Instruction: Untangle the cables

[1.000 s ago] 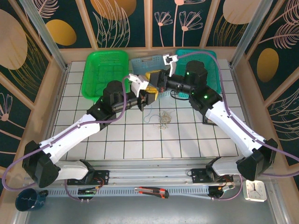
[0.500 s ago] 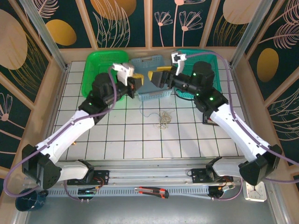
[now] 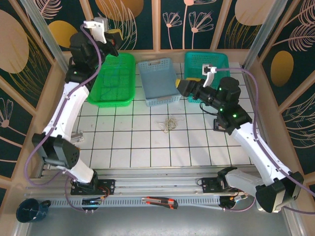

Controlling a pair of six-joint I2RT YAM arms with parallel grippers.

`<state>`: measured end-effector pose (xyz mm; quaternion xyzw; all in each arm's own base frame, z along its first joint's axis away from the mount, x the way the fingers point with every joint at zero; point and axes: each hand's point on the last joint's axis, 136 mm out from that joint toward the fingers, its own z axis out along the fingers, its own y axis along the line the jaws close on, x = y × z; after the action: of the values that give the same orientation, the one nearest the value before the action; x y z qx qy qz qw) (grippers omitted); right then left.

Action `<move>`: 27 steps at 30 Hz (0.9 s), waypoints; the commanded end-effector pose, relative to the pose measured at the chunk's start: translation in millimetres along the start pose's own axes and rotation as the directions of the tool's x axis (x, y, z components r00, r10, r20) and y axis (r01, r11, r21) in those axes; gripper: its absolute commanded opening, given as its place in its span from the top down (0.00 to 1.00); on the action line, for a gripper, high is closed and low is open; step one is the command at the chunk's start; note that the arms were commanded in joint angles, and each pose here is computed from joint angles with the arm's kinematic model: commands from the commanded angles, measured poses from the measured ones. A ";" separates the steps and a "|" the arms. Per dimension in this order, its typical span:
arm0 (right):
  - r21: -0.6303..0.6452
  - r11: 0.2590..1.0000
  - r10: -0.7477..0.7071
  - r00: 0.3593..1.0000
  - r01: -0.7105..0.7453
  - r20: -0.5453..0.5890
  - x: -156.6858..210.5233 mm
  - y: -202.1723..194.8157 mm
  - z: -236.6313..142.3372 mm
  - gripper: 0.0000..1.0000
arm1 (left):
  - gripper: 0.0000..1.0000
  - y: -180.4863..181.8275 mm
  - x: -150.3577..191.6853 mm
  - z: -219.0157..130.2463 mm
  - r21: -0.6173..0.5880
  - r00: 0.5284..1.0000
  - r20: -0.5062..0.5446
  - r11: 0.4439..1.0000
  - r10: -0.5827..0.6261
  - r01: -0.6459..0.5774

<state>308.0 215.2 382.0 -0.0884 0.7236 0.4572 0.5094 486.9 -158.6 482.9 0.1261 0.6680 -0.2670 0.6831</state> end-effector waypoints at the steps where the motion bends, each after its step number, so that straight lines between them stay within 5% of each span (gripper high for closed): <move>1: 0.035 0.999 0.015 1.000 -0.015 0.005 7.4 -11.0 -4.6 0.20 | 1.00 -1.8 -20.6 5.8 0.046 1.000 0.020 0.999 -0.019 0.018; 11: 0.125 0.991 0.063 0.994 -0.052 -0.091 58.5 -50.2 -3.4 0.21 | 1.00 64.8 -4.3 43.3 -0.152 0.998 -0.046 0.988 0.033 -0.039; 20: 0.204 0.977 0.091 0.987 -0.063 -0.132 87.8 -74.1 -11.9 0.21 | 1.00 92.1 6.7 63.5 -0.191 0.999 -0.042 0.981 0.026 -0.034; 27: 0.222 0.973 0.094 0.985 -0.060 -0.146 94.0 -79.1 -13.7 0.21 | 1.00 124.1 57.0 74.5 -0.249 0.991 -0.135 0.968 0.000 -0.034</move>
<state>302.6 199.4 259.6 -0.0406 0.8103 0.3994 0.4270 604.3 -119.0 429.0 0.0691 0.7263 -0.1871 0.6578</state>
